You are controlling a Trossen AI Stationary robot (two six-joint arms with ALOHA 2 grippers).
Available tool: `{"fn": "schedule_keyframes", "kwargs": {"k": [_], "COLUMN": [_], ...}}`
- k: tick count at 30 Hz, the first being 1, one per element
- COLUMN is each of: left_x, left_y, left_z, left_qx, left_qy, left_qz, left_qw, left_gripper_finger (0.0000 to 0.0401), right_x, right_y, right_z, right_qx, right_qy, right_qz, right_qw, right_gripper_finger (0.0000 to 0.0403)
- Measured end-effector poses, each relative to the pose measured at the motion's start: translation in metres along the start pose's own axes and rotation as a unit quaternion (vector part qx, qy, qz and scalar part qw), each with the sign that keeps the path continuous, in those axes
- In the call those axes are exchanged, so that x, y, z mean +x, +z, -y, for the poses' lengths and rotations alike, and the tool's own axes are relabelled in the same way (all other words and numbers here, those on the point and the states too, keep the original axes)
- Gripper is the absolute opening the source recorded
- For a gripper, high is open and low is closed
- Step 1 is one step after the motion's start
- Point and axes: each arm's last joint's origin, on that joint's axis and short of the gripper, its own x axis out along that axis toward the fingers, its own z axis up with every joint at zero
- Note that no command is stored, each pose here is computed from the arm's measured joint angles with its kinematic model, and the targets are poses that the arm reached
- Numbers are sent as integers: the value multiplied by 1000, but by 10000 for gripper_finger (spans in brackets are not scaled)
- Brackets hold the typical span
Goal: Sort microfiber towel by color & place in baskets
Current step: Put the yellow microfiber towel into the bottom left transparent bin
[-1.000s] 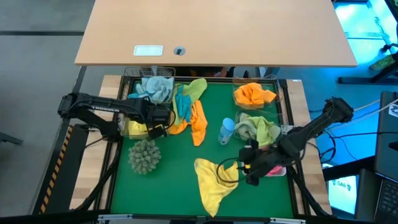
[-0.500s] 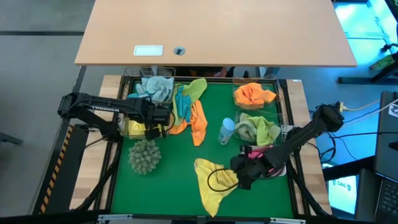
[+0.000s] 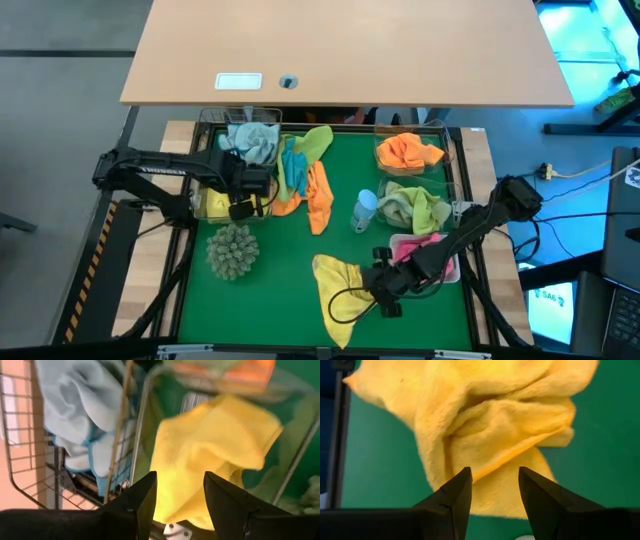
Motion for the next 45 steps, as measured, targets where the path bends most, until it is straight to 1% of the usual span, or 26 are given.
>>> {"fn": "schedule_keyframes", "kwargs": {"k": [3,6,11,15,18,24,28,30,35,39,42,45], "left_x": [-14,-26,-32,-34,-36,-38,-40,-41,-44,-49,-52,-57], "left_y": [4,11,25,34,35,34,32,32,31,34,36,38], "left_z": [-5,-6,-1,4,5,10,14,16,22,28,32,37], "left_qx": [-12,-29,-49,-51,-51,-41,-33,-29,-20,-15,-15,-13], "left_qy": [-10,-45,-119,-150,-155,-158,-160,-161,-168,-178,-187,-197], "left_qz": [27,61,121,152,165,167,169,169,181,205,228,248], "left_qw": [1000,997,984,975,973,972,972,972,969,962,955,948], "left_gripper_finger": [157,157,157,157,157,157,157,157,157,157,157,157], "right_x": [0,0,0,-1,-1,-3,-1,5,31,43,43,43], "right_y": [-1,-1,-1,-1,-2,-12,-14,-16,-21,-22,-20,-20], "right_z": [-1,-3,-2,-5,-11,-24,-34,-37,-38,-37,-37,-37], "right_qx": [3,3,3,-1,-7,-30,-41,-47,-52,-57,-67,-68], "right_qy": [24,42,32,45,55,62,53,40,16,-19,-29,-32], "right_qz": [-13,-21,-15,-13,-11,-15,10,13,-14,-4,11,14], "right_qw": [1000,999,999,999,998,998,998,998,998,998,997,997], "right_gripper_finger": [163,163,163,163,163,163,163,163,163,162,148,115]}}
